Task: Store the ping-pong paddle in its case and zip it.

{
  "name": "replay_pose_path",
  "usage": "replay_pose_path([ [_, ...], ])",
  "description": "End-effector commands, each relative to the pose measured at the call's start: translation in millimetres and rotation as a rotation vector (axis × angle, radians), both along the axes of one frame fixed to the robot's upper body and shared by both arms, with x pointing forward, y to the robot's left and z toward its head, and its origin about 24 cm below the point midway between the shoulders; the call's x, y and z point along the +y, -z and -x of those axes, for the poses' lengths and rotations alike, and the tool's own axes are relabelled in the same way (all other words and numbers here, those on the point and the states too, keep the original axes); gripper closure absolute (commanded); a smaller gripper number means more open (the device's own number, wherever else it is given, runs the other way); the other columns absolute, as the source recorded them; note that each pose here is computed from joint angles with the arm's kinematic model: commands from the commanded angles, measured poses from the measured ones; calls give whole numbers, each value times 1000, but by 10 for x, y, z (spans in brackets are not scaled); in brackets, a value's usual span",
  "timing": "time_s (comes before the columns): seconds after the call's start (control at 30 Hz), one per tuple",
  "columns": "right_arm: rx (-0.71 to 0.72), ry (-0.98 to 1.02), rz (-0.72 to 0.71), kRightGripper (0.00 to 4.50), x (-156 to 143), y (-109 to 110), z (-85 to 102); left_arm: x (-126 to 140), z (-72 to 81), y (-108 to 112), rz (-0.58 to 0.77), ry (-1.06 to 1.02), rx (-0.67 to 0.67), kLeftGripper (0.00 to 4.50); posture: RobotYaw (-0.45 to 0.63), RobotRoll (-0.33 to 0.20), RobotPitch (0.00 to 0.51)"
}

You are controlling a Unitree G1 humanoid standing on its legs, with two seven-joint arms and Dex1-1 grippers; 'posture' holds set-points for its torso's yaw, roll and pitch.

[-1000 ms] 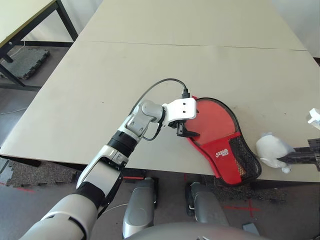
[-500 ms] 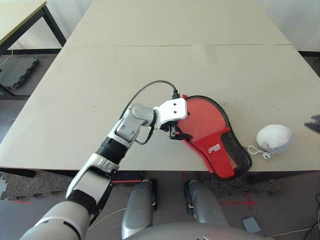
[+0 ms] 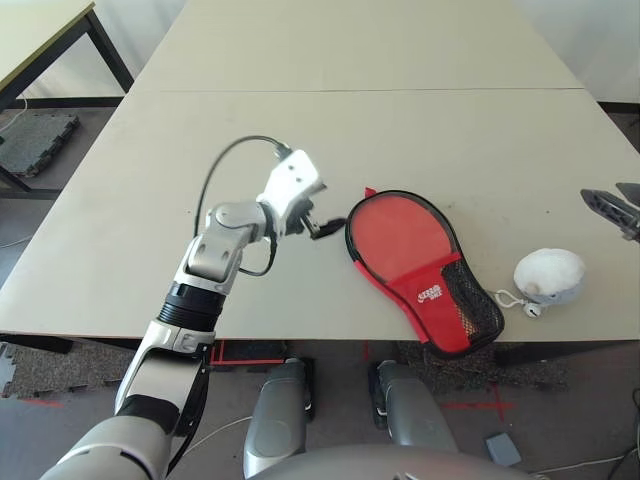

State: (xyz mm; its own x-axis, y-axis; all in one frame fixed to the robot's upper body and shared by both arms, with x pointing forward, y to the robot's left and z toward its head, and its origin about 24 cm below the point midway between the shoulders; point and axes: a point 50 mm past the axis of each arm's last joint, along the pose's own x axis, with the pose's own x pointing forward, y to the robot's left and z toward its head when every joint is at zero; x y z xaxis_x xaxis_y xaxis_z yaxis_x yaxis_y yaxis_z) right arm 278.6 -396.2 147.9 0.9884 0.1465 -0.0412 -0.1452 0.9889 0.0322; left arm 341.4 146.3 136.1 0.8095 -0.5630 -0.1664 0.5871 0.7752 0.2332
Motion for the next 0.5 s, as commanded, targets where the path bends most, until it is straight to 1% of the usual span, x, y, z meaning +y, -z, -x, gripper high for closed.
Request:
replay_pose_path([
  [0.03, -61, 120, -8, 12, -23, 67, -57, 290, -72, 87, 69, -288, -59, 0, 87, 0, 135],
  [0.1, -94, 175, -3, 12, 10, 93, -113, 433, -89, 89, 116, -425, -123, 0, 88, 0, 133],
  [0.2, -136, 264, -5, 12, 31, 131, -167, 632, -70, 140, 121, -603, -212, 0, 85, 0, 130],
  [0.27, -157, 313, -3, 12, 51, 166, -194, 741, -17, 164, 80, -670, -311, 0, 81, 0, 128],
  [0.33, -172, 364, -2, 12, 65, 204, -212, 843, 40, 184, 96, -748, -386, 0, 83, 0, 129],
  [0.37, -174, 383, -3, 12, 58, 217, -211, 860, 51, 209, 108, -778, -395, 0, 98, 0, 138],
  [0.43, -182, 400, -1, 12, 96, 235, -243, 973, 77, 234, 158, -886, -392, 0, 111, 0, 140],
  [0.5, -182, 403, 5, 12, 116, 233, -276, 972, 66, 230, 142, -886, -408, 0, 120, 0, 138],
])
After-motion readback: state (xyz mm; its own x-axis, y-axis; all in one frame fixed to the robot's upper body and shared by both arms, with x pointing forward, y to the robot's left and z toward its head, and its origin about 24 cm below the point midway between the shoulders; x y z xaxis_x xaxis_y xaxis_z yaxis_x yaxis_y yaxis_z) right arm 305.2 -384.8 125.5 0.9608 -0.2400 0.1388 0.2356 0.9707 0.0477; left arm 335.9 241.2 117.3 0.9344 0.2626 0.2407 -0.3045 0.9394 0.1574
